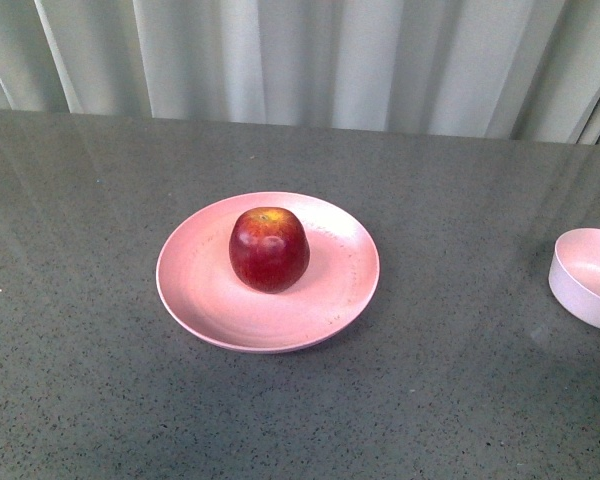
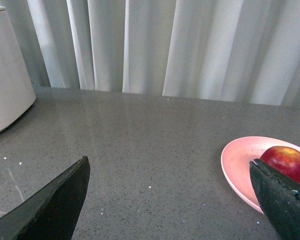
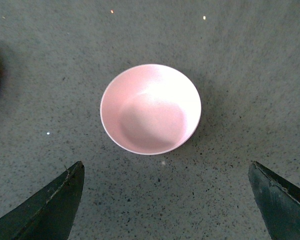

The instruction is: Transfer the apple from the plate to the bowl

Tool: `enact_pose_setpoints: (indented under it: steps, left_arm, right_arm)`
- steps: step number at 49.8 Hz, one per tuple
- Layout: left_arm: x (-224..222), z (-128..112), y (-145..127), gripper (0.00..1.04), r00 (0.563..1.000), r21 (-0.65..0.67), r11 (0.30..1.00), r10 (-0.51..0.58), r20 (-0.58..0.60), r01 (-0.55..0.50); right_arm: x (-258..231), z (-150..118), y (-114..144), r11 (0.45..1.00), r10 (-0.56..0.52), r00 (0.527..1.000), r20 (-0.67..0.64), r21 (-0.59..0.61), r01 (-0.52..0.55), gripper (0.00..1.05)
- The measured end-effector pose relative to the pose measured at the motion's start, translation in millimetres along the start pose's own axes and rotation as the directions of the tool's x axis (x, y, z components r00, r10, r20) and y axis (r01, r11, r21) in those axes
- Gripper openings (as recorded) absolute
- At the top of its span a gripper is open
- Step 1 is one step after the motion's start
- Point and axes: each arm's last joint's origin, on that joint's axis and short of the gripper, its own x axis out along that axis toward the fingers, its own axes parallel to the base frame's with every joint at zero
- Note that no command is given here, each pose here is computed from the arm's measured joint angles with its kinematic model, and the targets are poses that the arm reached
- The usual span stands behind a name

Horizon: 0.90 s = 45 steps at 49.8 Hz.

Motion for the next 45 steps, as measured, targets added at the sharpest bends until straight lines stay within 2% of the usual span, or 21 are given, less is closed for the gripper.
enact_pose_setpoints:
  steps: [6, 14, 34, 45]
  left_arm:
    - [0.0, 0.0, 0.0, 0.96, 1.000, 0.000, 1.000, 0.000, 0.000, 0.000]
    - [0.0, 0.0, 0.0, 0.96, 1.000, 0.000, 1.000, 0.000, 0.000, 0.000]
    - [0.0, 0.0, 0.0, 0.96, 1.000, 0.000, 1.000, 0.000, 0.000, 0.000]
    - [0.0, 0.0, 0.0, 0.96, 1.000, 0.000, 1.000, 0.000, 0.000, 0.000]
  right_arm:
    - [34.6, -0.8, -11.1, 0.997, -0.005, 0.998, -0.057, 0.080, 0.009, 0.96]
    - [61.7, -7.7, -15.9, 0.991, -0.023, 0.994, -0.111, 0.129, 0.037, 0.96]
    - [101.2, -19.0, -25.1, 0.974, -0.066, 0.978, -0.196, 0.200, 0.106, 0.96]
    - [119.1, -18.3, -19.6, 0.969, -0.056, 0.976, -0.213, 0.225, 0.104, 0.96]
